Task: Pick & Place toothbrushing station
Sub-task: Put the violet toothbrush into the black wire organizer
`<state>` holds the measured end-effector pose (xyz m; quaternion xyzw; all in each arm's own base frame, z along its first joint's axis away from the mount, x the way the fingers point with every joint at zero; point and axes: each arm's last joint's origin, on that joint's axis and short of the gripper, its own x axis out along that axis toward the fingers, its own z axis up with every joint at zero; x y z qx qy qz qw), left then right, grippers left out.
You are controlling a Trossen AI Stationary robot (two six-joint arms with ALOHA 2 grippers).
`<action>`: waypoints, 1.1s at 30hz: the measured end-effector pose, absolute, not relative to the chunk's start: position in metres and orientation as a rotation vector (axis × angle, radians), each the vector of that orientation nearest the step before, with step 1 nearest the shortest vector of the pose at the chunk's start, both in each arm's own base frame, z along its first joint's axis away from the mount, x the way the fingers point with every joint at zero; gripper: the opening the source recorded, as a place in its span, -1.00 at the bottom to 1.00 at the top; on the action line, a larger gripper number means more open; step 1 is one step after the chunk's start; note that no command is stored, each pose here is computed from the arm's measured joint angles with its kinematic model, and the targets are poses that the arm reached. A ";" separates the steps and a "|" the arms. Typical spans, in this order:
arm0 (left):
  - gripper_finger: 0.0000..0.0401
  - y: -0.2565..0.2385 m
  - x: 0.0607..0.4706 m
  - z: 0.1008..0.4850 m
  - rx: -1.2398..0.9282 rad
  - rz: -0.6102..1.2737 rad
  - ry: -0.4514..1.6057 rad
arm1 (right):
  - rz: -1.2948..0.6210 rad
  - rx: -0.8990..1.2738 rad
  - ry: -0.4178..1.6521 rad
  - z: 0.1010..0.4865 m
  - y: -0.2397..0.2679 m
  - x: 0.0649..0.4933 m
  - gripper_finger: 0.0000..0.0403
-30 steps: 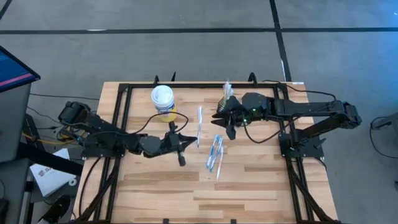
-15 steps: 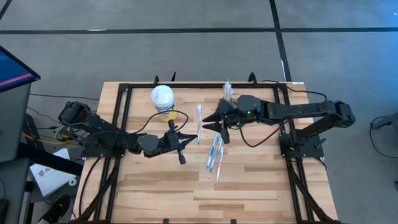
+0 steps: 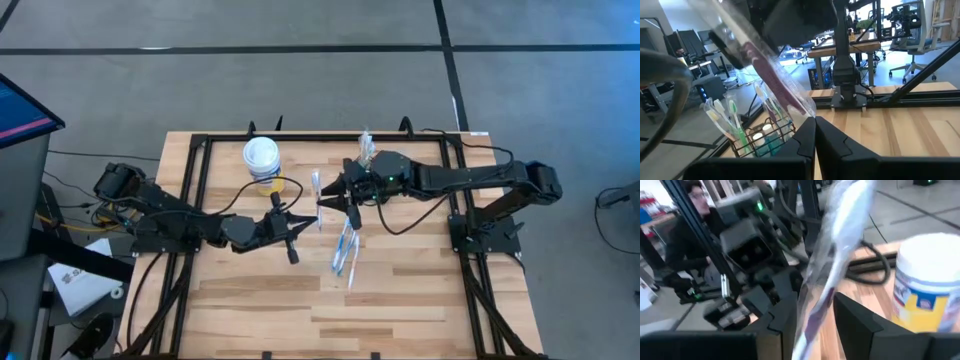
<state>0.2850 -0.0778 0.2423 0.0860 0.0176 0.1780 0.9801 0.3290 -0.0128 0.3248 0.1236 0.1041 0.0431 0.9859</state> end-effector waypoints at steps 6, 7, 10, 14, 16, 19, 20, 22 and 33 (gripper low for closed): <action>-1.00 -0.078 0.285 0.242 0.175 0.358 0.039 | 0.068 0.251 0.209 0.324 -0.019 0.329 -0.41; -1.00 -0.078 0.285 0.242 0.175 0.358 0.039 | 0.067 0.251 0.208 0.325 -0.019 0.329 -0.42; -1.00 -0.078 0.285 0.242 0.174 0.357 0.040 | 0.066 0.249 0.202 0.325 -0.020 0.329 -0.47; -1.00 -0.078 0.285 0.242 0.172 0.354 0.041 | 0.070 0.229 0.193 0.326 -0.019 0.329 -0.64; -1.00 -0.078 0.285 0.242 0.172 0.355 0.041 | 0.076 0.216 0.177 0.327 -0.019 0.329 -0.79; -1.00 -0.077 0.285 0.241 0.174 0.362 0.046 | 0.089 0.177 0.163 0.329 -0.016 0.329 -0.94; -1.00 -0.078 0.285 0.241 0.174 0.360 0.045 | 0.090 0.176 0.166 0.328 -0.016 0.329 -0.94; -1.00 -0.078 0.285 0.241 0.175 0.360 0.047 | 0.093 0.178 0.178 0.327 -0.016 0.329 -0.95; -0.87 -0.079 0.282 0.243 0.181 0.432 0.048 | 0.088 0.146 0.226 0.324 -0.013 0.327 -0.98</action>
